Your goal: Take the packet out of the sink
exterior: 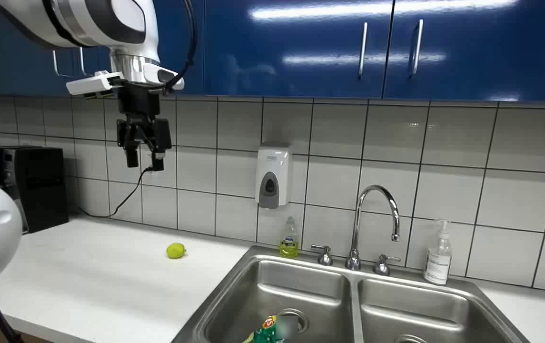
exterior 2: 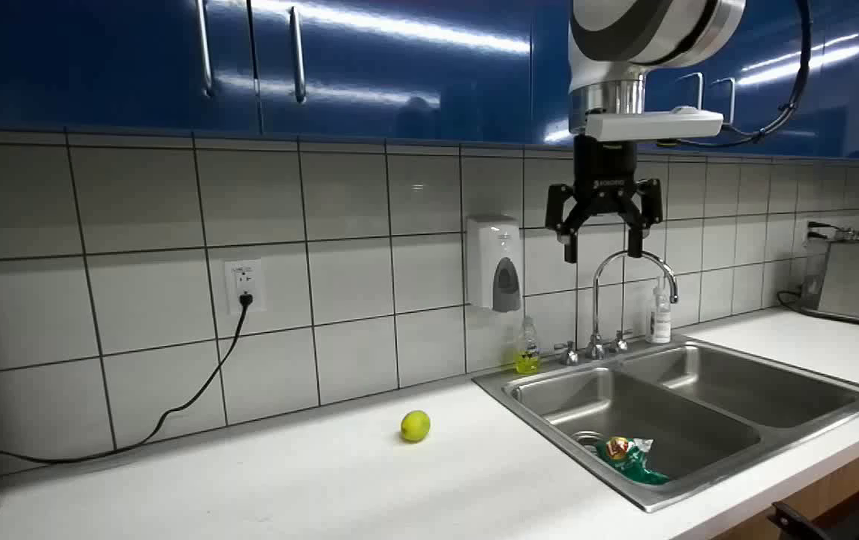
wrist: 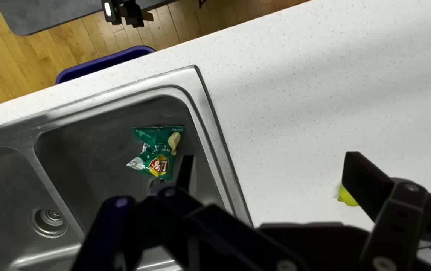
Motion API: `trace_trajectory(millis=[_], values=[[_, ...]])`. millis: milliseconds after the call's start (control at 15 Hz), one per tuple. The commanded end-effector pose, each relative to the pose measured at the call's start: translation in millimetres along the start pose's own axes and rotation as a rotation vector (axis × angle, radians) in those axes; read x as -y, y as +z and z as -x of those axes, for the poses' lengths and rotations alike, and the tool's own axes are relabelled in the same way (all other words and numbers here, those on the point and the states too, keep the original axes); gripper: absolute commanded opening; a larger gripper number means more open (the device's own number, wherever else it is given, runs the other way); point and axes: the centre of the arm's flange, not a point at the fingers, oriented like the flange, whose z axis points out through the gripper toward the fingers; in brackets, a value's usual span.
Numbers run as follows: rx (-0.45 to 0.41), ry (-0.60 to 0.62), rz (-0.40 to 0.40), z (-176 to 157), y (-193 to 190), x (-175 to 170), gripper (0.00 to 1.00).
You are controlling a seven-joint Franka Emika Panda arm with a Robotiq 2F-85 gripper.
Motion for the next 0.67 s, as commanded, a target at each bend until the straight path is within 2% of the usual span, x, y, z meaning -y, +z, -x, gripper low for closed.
trace_trajectory(millis=[0,333,600], values=[[0.0,0.0,0.0,0,0,0,1.0],[0.025,-0.1,-0.013,2,6,-4,1.0],[0.015,-0.065,-0.011,1,14,-15,1.0]])
